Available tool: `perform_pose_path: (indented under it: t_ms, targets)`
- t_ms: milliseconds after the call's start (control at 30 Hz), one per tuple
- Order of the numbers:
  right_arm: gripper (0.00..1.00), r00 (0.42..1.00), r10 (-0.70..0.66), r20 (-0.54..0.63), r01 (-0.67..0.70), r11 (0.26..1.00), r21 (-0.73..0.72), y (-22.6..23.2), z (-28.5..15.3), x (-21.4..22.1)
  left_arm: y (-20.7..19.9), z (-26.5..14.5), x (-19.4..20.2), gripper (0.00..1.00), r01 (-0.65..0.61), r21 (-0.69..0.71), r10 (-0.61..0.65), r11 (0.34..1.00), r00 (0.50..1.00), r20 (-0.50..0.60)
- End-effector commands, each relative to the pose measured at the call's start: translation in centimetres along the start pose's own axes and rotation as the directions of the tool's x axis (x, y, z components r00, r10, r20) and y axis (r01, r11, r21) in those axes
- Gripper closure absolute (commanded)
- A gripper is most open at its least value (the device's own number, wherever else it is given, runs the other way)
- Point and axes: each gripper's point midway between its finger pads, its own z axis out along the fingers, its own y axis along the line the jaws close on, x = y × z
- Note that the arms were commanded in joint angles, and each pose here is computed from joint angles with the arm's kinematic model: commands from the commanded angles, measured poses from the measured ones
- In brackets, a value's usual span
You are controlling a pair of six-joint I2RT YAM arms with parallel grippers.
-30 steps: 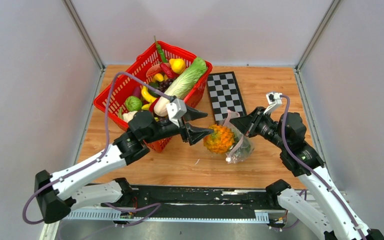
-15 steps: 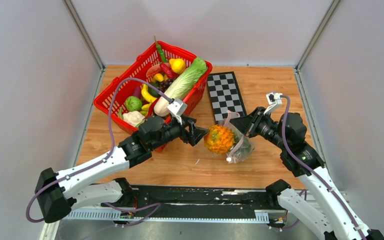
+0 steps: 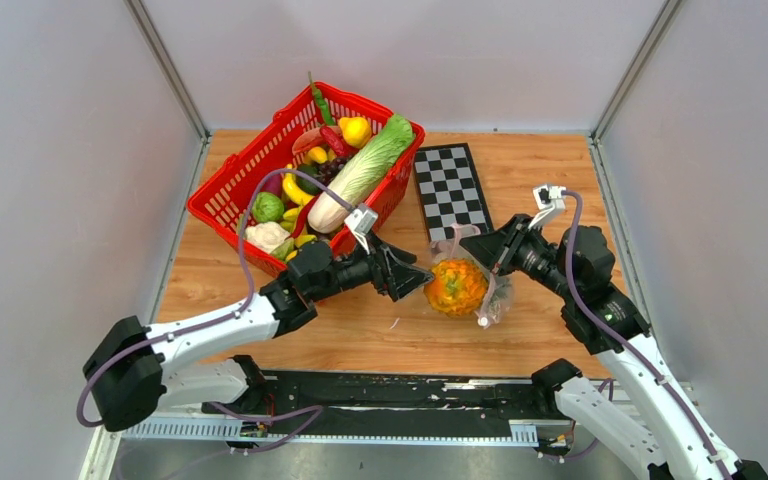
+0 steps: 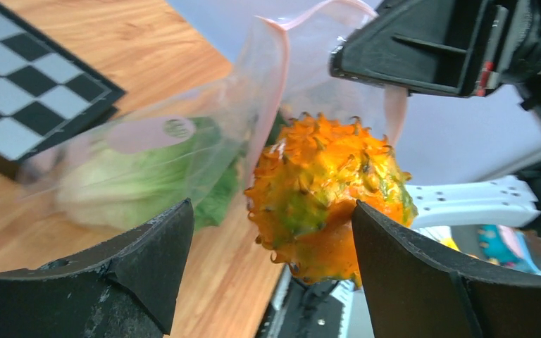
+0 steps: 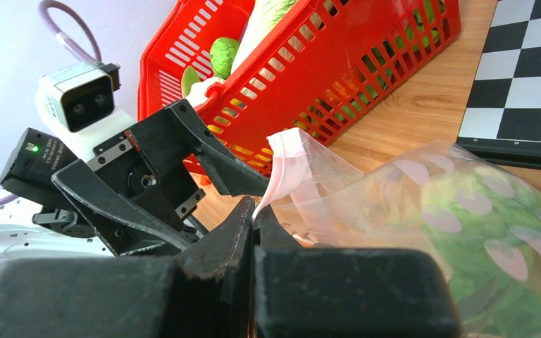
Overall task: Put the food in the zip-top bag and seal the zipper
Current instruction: Adjust the fake fruit in the zipper food storage bag.
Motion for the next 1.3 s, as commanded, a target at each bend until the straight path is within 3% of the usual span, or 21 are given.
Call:
perform_pose_path:
  t_ms: [0, 133, 633, 800, 967, 1133, 1267]
  targets:
    - [0.98, 0.997, -0.011, 0.073, 0.019, 0.994, -0.109, 3.3, -0.5, -2.6, -4.4, 0.7, -1.8, 0.12, 0.065, 0.233, -0.078, 0.97, 0.996, 0.049]
    - [0.98, 0.997, -0.007, 0.071, 0.015, 0.993, -0.114, 3.5, -0.5, -2.6, -5.6, 1.2, -1.7, 0.13, 0.1, 0.316, -0.117, 0.944, 0.992, 0.038]
    - [0.97, 0.998, 0.001, 0.056, 0.005, 0.994, -0.105, 3.3, 0.0, -2.6, -6.8, 2.6, -0.5, 0.13, 0.105, 0.347, -0.111, 0.932, 0.994, -0.002]
    - [0.97, 0.998, -0.007, 0.063, 0.012, 0.996, -0.089, 3.1, -0.2, -2.7, -5.7, 2.3, 0.5, 0.11, 0.043, 0.286, -0.028, 0.957, 0.998, -0.056]
    - [0.97, 0.998, -0.012, 0.061, 0.017, 0.996, -0.083, 3.0, -0.2, -2.8, -2.9, 1.0, 0.9, 0.07, -0.089, 0.119, 0.102, 0.989, 0.99, -0.1]
    - [0.96, 0.999, -0.006, 0.054, 0.01, 0.996, -0.089, 3.1, 0.1, -2.7, -3.7, 0.5, 1.6, 0.05, -0.102, 0.148, 0.121, 0.984, 0.984, -0.13]
    - [0.96, 0.999, -0.002, 0.045, 0.005, 0.996, -0.085, 3.0, 0.4, -2.7, -4.7, 0.6, 2.7, 0.0, -0.189, 0.145, 0.209, 0.971, 0.968, -0.139]
